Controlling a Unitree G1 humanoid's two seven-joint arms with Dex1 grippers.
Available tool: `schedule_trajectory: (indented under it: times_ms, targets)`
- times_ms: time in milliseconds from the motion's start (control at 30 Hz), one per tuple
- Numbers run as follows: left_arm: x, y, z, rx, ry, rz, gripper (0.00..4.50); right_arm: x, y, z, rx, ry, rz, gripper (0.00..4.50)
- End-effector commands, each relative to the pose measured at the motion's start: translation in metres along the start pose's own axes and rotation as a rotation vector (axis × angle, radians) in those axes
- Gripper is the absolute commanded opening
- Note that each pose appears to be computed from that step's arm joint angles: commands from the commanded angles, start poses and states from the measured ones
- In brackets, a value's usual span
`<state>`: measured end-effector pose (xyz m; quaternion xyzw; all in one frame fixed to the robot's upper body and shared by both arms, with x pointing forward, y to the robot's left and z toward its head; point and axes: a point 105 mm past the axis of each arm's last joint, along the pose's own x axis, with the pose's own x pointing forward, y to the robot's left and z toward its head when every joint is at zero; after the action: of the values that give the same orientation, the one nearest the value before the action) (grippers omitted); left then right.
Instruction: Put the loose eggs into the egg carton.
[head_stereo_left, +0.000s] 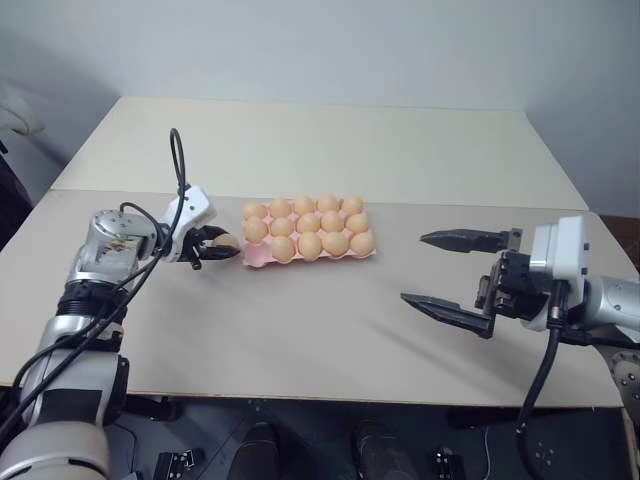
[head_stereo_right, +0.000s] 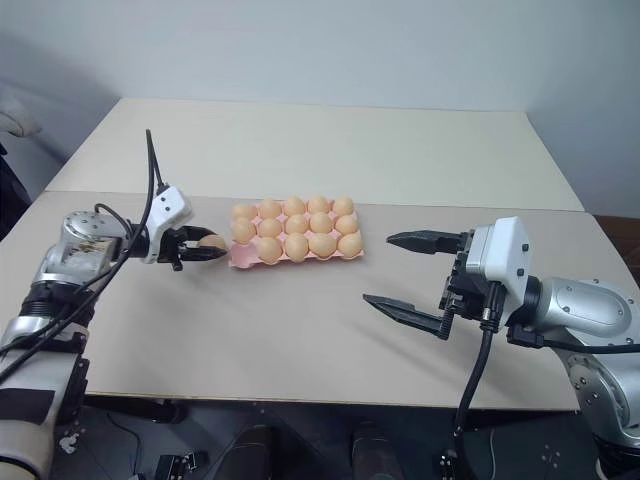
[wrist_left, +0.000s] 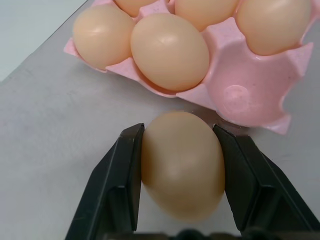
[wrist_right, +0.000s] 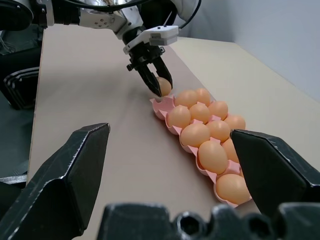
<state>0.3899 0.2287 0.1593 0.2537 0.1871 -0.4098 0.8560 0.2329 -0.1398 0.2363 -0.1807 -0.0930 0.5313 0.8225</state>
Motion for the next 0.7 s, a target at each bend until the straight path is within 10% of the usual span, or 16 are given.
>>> schedule_trajectory:
  times_ms: [33, 700]
  targets:
    - [-0.028, 0.009, 0.028, 0.049, -0.087, 0.005, 2.24, 0.002, 0.0, 0.012, -0.049, -0.024, 0.006, 4.5]
    - [0.009, -0.034, 0.07, 0.143, -0.188, -0.2, 2.24, -0.006, -0.006, 0.011, -0.064, 0.023, 0.005, 4.5]
